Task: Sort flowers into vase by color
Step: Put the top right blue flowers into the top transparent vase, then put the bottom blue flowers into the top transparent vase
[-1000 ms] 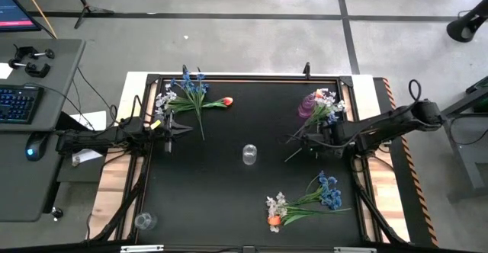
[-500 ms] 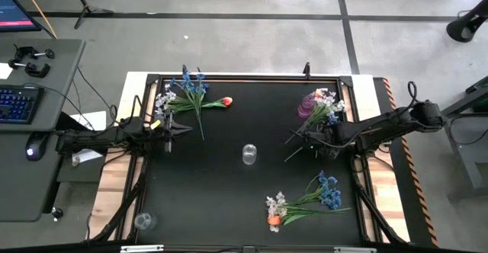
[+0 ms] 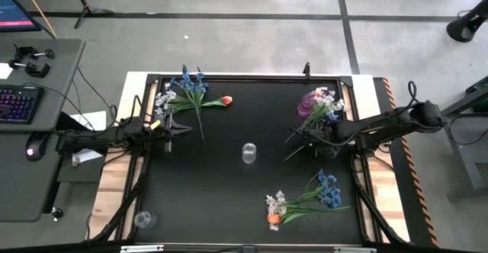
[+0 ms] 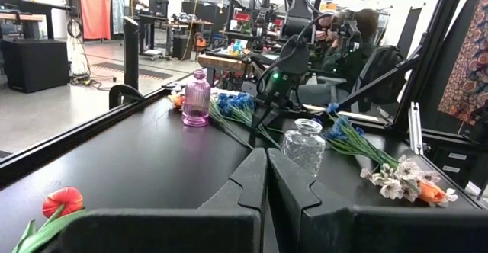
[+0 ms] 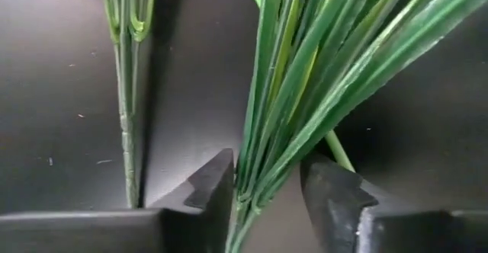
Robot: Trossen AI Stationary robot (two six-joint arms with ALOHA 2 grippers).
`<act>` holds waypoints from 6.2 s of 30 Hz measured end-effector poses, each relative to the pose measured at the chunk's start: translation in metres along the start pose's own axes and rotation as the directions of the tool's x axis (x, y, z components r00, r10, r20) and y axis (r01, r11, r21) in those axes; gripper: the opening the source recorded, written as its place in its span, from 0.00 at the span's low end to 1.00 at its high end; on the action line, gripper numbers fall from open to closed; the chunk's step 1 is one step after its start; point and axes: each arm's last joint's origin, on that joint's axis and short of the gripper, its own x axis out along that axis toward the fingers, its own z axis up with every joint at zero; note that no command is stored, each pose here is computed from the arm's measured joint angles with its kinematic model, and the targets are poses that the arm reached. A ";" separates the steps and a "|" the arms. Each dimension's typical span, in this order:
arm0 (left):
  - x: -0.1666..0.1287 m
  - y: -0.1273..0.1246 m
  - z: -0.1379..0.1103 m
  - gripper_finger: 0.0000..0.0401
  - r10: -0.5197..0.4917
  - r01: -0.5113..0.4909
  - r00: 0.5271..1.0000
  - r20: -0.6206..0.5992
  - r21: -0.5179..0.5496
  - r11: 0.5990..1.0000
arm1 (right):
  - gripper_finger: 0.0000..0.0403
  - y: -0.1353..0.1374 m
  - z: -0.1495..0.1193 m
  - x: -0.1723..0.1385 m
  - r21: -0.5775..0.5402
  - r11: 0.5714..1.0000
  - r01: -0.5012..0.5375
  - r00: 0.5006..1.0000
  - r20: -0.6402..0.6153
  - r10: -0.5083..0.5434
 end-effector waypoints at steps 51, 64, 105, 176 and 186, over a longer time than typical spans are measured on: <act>0.000 0.000 0.000 0.00 0.000 0.000 1.000 0.001 0.000 1.000 | 0.00 0.026 0.012 -0.138 -0.640 -0.059 -0.766 0.145 -0.261 0.954; 0.000 0.000 0.000 0.00 0.000 0.000 1.000 0.001 0.000 1.000 | 0.00 0.066 -0.045 -0.107 -0.703 -0.253 -0.665 0.115 -0.431 0.895; 0.000 0.000 0.000 0.00 0.000 0.000 1.000 0.000 0.000 1.000 | 0.00 0.139 -0.076 -0.067 -0.702 -0.516 -0.490 0.075 -0.624 0.778; 0.000 0.000 0.000 0.00 0.000 0.000 1.000 0.001 0.000 1.000 | 0.59 -0.066 -0.133 -0.085 -0.321 0.936 -0.147 0.758 -0.644 -0.102; 0.000 0.000 0.000 0.00 0.000 0.000 1.000 0.001 0.000 1.000 | 0.59 -0.064 -0.144 -0.052 -0.366 0.931 -0.011 0.796 -0.567 -0.213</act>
